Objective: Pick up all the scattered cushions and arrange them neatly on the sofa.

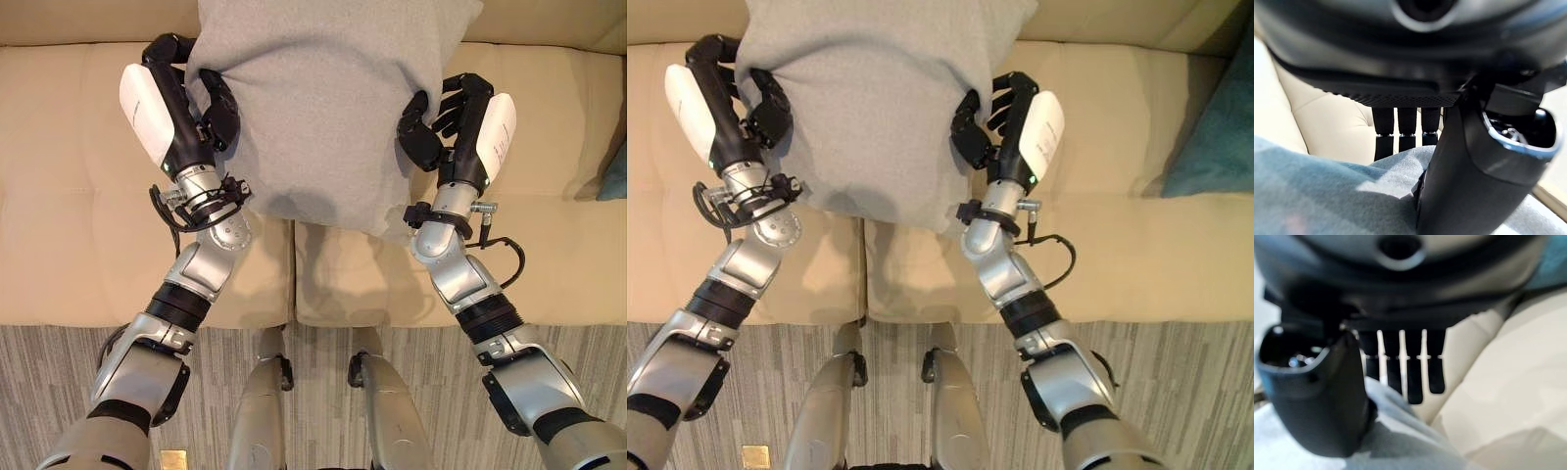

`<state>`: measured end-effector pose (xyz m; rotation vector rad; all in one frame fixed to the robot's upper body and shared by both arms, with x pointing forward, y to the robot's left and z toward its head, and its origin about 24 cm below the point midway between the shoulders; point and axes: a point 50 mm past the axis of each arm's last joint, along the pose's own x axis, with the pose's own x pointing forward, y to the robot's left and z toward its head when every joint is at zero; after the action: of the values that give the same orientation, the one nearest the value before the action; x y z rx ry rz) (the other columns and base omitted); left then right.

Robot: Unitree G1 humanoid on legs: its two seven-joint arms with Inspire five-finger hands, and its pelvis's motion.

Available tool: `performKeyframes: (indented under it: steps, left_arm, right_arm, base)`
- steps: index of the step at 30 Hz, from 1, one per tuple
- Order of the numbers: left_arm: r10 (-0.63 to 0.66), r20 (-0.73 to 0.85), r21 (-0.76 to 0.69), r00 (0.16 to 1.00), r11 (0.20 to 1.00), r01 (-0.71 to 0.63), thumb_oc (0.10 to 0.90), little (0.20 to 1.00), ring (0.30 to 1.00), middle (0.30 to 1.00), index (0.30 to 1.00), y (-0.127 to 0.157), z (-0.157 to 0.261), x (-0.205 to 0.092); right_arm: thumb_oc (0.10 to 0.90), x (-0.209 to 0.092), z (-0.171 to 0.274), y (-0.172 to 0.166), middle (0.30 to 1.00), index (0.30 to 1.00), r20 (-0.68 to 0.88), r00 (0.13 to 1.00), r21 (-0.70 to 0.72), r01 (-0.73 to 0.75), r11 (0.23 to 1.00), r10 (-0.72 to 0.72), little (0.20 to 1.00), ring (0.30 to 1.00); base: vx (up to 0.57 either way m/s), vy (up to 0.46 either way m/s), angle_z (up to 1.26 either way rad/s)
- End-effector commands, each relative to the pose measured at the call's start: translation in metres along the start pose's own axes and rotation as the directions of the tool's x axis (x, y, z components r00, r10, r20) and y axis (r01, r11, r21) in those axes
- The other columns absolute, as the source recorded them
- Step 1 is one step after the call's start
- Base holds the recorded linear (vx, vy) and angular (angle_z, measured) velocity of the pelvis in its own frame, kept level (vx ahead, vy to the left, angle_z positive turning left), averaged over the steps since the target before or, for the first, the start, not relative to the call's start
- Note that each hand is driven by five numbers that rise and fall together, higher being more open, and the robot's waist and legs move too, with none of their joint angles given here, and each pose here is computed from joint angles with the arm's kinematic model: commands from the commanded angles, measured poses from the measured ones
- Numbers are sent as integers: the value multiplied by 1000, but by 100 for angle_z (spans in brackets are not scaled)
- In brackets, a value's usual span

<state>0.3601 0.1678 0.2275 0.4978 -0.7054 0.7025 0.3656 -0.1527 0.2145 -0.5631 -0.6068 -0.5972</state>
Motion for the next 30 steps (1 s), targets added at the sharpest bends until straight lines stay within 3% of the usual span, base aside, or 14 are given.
performKeyframes:
  steps: [1,6,10,14,17,22,23,25,26,30]
  left_arm:
    - [79,184,-40,980,997,-72,400,300,300,300,300,6,30,25]
    - [119,283,-88,952,991,-98,400,300,300,300,300,2,77,63]
    - [149,328,-114,933,986,-118,400,300,300,300,300,1,103,77]
    - [157,307,-259,939,963,-76,400,300,300,300,300,-7,143,85]
    - [184,390,-164,902,978,-129,400,300,300,300,300,2,155,101]
    - [209,391,45,896,968,-245,400,300,300,300,300,3,131,110]
    - [182,382,117,906,963,-242,800,900,900,900,900,-1,122,110]
    - [114,300,246,947,950,-192,800,900,900,900,900,-13,103,109]
    - [44,206,294,978,950,-105,800,900,900,900,900,-24,85,101]
    - [-95,-102,248,990,962,118,800,900,900,900,900,-45,41,75]
  right_arm:
    - [400,32,23,-31,300,300,157,965,40,209,977,-212,300,300]
    - [400,75,62,-39,300,300,247,926,-7,295,955,-285,300,300]
    - [400,89,87,-47,300,300,298,893,16,349,937,-338,300,300]
    - [400,111,130,-65,300,300,461,807,-63,445,893,-369,300,300]
    - [400,118,141,-70,300,300,512,777,-90,473,877,-367,300,300]
    - [400,111,137,-49,300,300,526,793,-128,431,893,-307,300,300]
    - [800,110,133,-43,900,900,533,798,-157,419,895,-280,900,900]
    - [800,107,120,-25,900,900,455,867,-188,316,930,-203,900,900]
    - [800,106,113,-13,900,900,354,921,-144,227,963,-164,900,900]
    - [800,92,94,18,900,900,120,993,-33,-18,999,22,900,900]
  base:
    - [-52,-1,-3]
    - [-40,-10,-1]
    - [0,0,0]
    - [0,0,0]
    - [-21,10,-2]
    - [-14,7,1]
    - [-46,10,-5]
    - [-56,-9,-4]
    - [-49,-17,-2]
    - [68,-8,-4]
